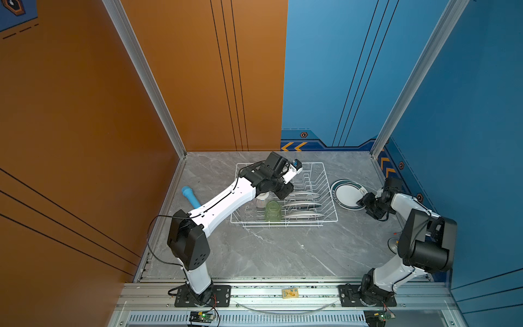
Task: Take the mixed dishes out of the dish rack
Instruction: 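Lower the plate onto the teal-rimmed plate with the right gripper, then open the right gripper and raise it off the stacked plates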
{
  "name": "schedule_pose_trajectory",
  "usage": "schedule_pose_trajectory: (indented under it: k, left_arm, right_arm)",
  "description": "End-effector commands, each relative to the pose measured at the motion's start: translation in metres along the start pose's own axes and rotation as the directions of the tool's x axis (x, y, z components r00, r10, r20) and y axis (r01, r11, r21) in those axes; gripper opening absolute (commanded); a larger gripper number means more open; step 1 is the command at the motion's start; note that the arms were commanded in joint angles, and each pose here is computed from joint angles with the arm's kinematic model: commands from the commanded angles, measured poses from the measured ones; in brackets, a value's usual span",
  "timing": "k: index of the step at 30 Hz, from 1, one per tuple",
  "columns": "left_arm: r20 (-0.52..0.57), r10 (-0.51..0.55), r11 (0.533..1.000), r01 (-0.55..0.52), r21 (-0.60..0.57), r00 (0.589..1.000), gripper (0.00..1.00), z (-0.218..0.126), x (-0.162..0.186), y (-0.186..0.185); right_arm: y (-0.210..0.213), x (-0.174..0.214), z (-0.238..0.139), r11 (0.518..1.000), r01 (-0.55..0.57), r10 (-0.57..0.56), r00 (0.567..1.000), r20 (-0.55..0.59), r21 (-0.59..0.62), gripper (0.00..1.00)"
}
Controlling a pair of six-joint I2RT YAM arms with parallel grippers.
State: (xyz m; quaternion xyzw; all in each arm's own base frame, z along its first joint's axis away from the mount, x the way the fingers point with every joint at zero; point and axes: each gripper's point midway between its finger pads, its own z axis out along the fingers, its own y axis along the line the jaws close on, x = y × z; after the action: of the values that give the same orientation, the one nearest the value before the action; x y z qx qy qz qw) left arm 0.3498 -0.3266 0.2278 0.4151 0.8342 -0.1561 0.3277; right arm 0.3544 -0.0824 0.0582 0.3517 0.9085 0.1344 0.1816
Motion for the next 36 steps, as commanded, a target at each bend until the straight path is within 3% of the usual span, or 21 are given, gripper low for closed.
schedule_pose_trajectory:
  k: [1,23,36]
  left_arm:
    - [-0.011,0.021,1.000,-0.021,-0.010,1.000,0.37,-0.004,0.000,0.000]
    - [-0.040,0.028,0.999,-0.029,-0.015,0.999,0.38,-0.005,0.009,-0.001]
    - [-0.051,0.059,0.998,-0.058,0.017,0.997,0.38,-0.003,0.010,-0.010]
  right_arm:
    - [-0.019,0.000,-0.007,0.990,0.050,-0.049,0.999,-0.009,0.134,0.63]
    - [0.016,-0.016,0.028,0.979,0.130,-0.125,0.991,-0.043,0.159,0.68]
    - [0.016,-0.017,0.016,0.978,0.140,-0.135,0.990,-0.042,0.155,0.69]
